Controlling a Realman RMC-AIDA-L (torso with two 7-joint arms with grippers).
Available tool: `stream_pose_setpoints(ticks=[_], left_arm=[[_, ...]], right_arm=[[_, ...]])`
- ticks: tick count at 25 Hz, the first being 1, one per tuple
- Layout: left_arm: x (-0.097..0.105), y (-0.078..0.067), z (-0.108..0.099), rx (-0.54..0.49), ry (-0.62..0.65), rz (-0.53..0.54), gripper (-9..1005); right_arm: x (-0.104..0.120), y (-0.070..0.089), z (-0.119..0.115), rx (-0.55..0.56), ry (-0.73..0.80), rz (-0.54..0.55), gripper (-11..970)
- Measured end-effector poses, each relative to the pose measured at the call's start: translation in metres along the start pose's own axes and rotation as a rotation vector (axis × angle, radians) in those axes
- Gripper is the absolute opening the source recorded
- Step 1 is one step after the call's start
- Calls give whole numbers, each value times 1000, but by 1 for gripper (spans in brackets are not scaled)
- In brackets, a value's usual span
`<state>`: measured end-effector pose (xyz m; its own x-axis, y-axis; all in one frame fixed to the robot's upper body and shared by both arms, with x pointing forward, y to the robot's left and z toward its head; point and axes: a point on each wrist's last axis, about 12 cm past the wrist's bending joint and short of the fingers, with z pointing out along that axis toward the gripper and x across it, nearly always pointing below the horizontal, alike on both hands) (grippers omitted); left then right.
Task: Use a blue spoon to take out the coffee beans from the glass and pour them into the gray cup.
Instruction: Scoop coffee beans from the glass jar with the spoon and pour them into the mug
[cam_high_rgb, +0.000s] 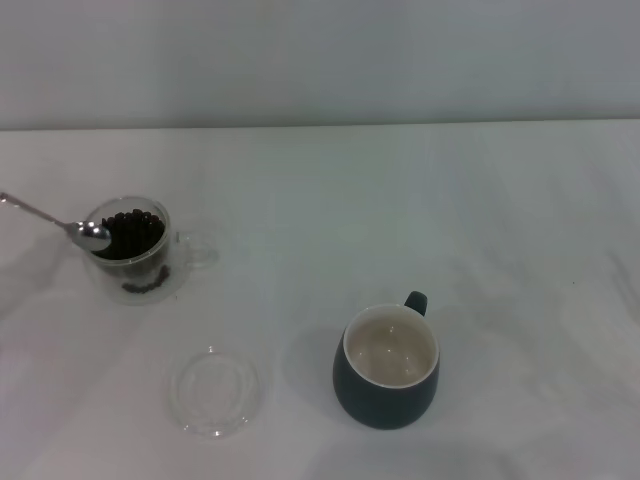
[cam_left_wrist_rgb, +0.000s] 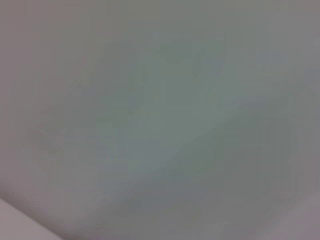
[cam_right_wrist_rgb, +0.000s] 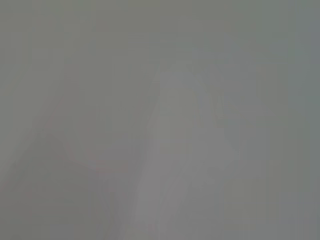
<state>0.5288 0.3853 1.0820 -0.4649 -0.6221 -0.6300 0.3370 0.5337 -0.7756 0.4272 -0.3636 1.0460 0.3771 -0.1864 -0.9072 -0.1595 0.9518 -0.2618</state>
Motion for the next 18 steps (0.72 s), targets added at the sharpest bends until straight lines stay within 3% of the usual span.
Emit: stream_pose_setpoints(ticks=[18], left_arm=[[-24,-2,62,-128,127,103,135]], right_arm=[[-5,12,7,-103,-57,30,530]])
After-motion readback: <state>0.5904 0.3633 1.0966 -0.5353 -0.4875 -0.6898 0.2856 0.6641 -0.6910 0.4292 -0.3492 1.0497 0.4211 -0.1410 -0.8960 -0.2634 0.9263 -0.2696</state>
